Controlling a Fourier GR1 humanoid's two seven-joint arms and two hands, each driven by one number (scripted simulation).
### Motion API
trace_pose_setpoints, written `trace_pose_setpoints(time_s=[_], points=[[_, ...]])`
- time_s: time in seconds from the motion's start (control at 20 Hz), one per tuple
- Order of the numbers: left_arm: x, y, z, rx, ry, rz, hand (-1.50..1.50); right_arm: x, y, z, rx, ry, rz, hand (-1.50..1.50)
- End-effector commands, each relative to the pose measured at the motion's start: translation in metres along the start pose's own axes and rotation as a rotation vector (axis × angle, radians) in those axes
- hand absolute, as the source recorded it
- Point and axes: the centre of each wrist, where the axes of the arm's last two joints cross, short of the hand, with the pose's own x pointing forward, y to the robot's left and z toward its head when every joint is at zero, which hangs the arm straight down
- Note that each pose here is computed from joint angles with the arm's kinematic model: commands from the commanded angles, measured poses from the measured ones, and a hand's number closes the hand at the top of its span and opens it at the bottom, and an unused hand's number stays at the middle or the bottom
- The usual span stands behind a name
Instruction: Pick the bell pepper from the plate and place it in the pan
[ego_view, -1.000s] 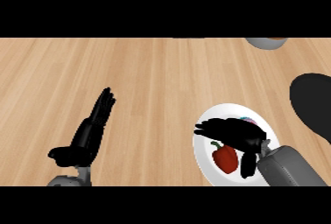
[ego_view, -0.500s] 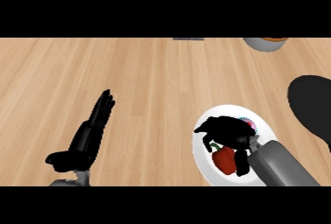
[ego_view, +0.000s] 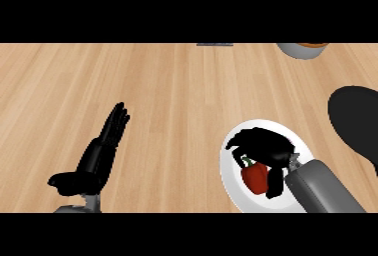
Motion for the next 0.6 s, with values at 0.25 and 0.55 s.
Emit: trace_pose_setpoints(time_s=[0.25, 0.55], points=[[-0.001, 0.011, 0.004, 0.078, 0.003, -0.011, 0.0, -0.054, 0.001, 0.038, -0.401, 0.91, -0.428, 1.5], [0.0, 0.002, 0.002, 0.027, 0.004, -0.004, 0.0, -0.04, -0.072, 0.023, -0.776, 1.321, -0.339, 1.5]])
